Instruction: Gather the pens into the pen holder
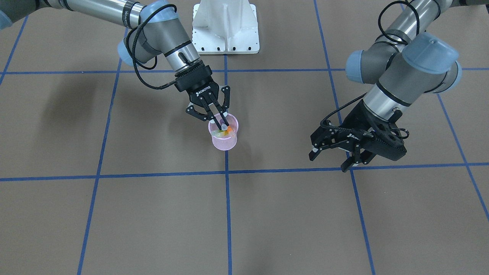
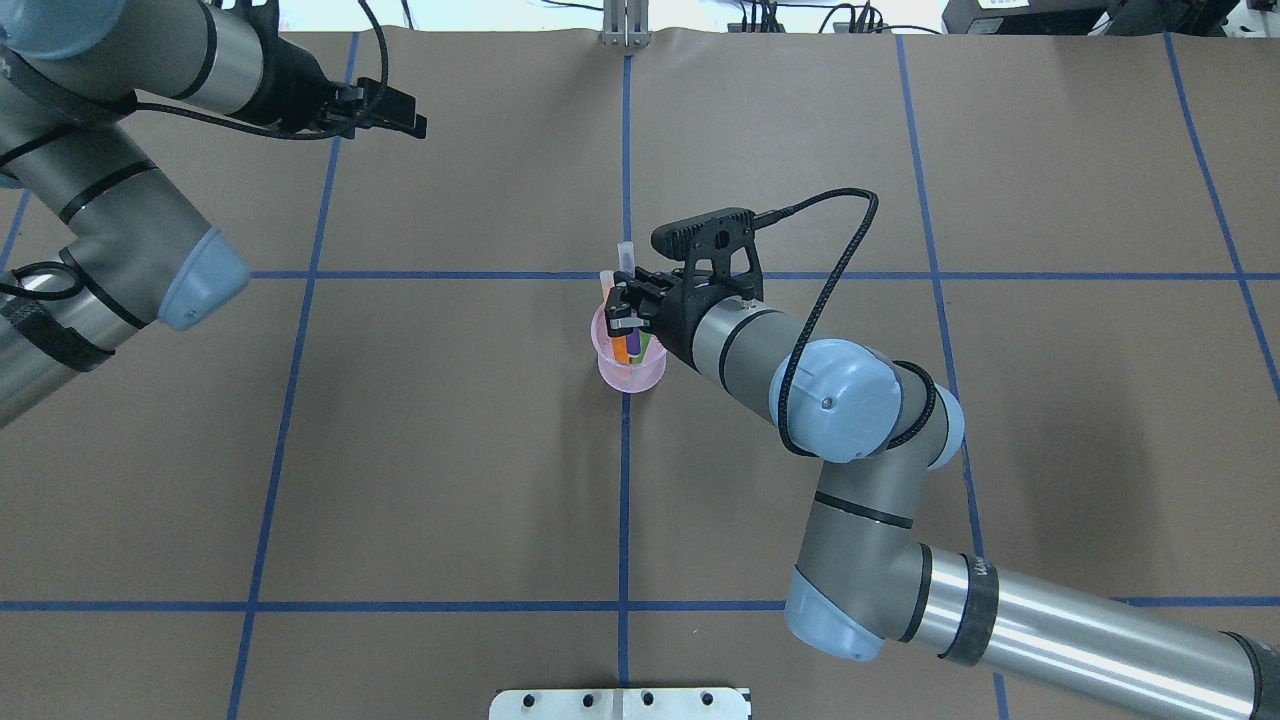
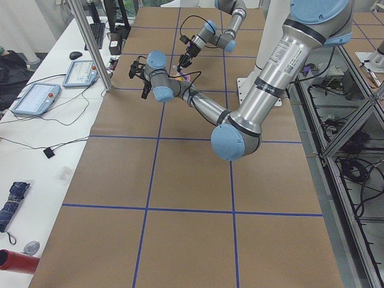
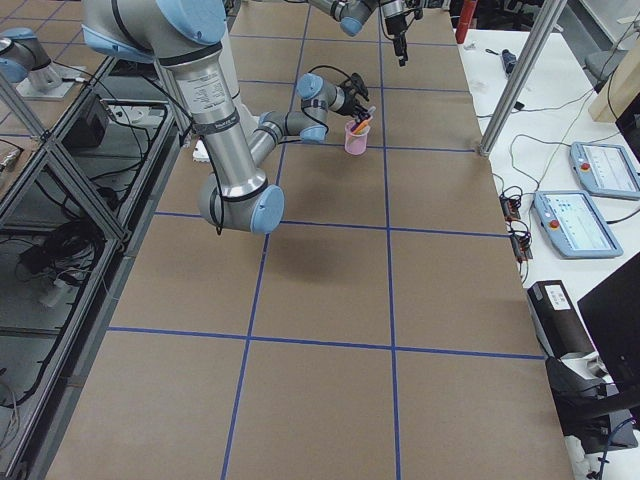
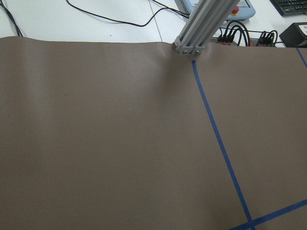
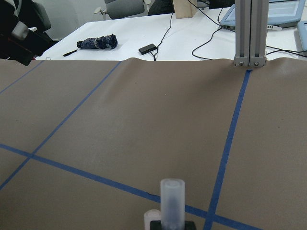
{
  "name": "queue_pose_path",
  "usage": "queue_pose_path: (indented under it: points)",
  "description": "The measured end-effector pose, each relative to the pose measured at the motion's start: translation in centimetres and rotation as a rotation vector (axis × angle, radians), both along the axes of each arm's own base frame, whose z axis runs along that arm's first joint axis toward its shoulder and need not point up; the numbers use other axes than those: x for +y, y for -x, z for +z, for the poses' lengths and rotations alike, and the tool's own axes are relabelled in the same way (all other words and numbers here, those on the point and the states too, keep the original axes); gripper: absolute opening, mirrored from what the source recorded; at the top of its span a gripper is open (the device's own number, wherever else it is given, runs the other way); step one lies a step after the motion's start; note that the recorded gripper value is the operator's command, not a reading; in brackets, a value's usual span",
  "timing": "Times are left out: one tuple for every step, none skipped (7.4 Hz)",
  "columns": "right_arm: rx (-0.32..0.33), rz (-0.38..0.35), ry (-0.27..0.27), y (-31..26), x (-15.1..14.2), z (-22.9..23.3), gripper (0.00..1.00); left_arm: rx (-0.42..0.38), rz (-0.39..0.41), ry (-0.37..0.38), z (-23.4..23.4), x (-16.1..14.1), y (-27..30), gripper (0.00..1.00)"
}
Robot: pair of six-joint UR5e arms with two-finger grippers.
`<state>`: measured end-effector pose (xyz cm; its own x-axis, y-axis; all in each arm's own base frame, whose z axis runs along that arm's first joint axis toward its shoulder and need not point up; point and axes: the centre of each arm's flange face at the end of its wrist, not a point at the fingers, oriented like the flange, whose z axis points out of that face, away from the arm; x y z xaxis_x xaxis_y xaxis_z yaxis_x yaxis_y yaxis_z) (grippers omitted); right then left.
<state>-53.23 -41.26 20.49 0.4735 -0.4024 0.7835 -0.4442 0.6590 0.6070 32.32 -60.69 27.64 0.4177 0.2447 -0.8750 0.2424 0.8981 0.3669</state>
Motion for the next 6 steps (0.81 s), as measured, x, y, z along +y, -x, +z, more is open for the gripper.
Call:
queue_pose_path:
  points:
    - [-0.003, 0.000, 0.001, 0.2, 0.1, -0.2, 0.99, -0.002, 0.000, 0.002, 0.1, 0.0, -0.1, 0.99]
    - [-0.006, 0.000, 0.003, 0.4, 0.2, -0.3, 0.99, -0.003, 0.000, 0.003, 0.2, -0.1, -0.1, 0.99]
    - [-0.017, 0.002, 0.007, 0.4, 0.2, -0.5, 0.99, -0.003, 0.000, 0.003, 0.2, -0.1, -0.1, 0.99]
    - [-0.044, 0.005, 0.023, 0.3, 0.2, -1.2, 0.99, -0.003, -0.002, 0.004, 0.2, -0.2, 0.0, 0.99]
    - [-0.084, 0.006, 0.043, 0.1, 0.3, -2.3, 0.99, -0.001, -0.006, 0.009, 0.2, -0.6, 0.9, 0.99]
    - [-0.114, -0.013, 0.065, -0.5, 0.2, -3.7, 0.99, -0.008, 0.007, 0.028, 0.4, -1.6, 3.4, 0.99]
